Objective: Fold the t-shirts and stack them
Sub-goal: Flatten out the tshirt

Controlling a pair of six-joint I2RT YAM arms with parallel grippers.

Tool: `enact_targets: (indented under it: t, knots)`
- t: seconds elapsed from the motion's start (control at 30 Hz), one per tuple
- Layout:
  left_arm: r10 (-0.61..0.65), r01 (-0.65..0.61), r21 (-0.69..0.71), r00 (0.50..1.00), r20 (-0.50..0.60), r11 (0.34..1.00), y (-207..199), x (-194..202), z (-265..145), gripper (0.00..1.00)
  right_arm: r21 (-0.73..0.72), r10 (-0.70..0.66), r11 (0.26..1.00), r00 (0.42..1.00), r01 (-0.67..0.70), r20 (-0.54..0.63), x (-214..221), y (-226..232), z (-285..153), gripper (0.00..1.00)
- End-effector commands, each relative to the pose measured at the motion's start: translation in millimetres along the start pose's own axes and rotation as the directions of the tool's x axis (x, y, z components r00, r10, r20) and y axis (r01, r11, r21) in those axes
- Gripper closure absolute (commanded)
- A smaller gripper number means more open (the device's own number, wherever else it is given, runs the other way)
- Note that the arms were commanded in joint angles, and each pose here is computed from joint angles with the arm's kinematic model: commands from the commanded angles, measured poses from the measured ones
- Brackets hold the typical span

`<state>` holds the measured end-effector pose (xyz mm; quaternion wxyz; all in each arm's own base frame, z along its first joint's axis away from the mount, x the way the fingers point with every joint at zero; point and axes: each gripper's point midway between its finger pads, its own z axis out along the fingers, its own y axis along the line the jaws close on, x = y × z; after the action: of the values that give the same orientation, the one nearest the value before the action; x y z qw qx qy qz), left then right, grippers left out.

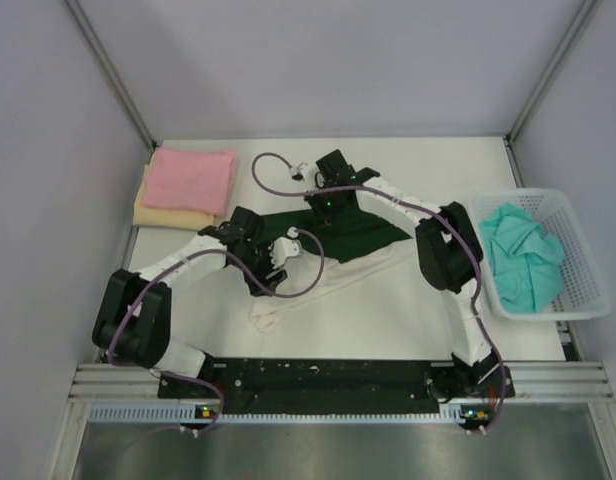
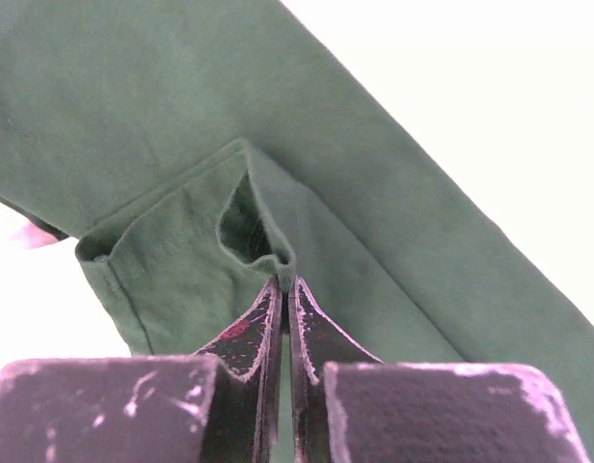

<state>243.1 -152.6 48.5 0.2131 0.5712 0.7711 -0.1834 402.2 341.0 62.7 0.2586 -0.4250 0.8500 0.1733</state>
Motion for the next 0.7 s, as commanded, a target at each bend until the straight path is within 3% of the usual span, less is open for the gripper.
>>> enact_targets:
  t: [0.0, 0.07, 0.1, 0.2, 0.4, 0.67]
  knots:
    - [0.008, -0.008, -0.019, 1.000, 0.027, 1.000, 15, -18, 4, 0.32, 0.152, 0.077, 0.980, 0.946, -0.130, 0.316, -83, -38, -117, 1.00]
    - [0.006, -0.006, -0.040, 1.000, 0.010, 0.999, 21, -15, 6, 0.35, 0.177, 0.096, 0.967, 0.908, -0.182, 0.408, -93, -48, -161, 1.00]
    - [0.004, -0.004, -0.053, 1.000, -0.004, 0.999, 25, -12, 7, 0.42, 0.195, 0.100, 0.960, 0.894, -0.203, 0.437, -92, -52, -178, 1.00]
    - [-0.012, 0.009, -0.094, 0.999, -0.030, 0.995, 35, -11, 4, 1.00, 0.282, 0.085, 0.924, 0.859, -0.257, 0.505, -84, -69, -230, 1.00]
    - [-0.015, 0.011, -0.266, 1.000, -0.013, 0.964, 65, -30, -33, 1.00, 0.357, 0.046, 0.860, 0.752, -0.364, 0.657, -68, -79, -335, 1.00]
    - [0.004, 0.013, -0.608, 1.000, 0.027, 0.794, 114, -70, -149, 1.00, 0.407, -0.065, 0.797, 0.608, -0.445, 0.792, -60, -65, -454, 1.00]
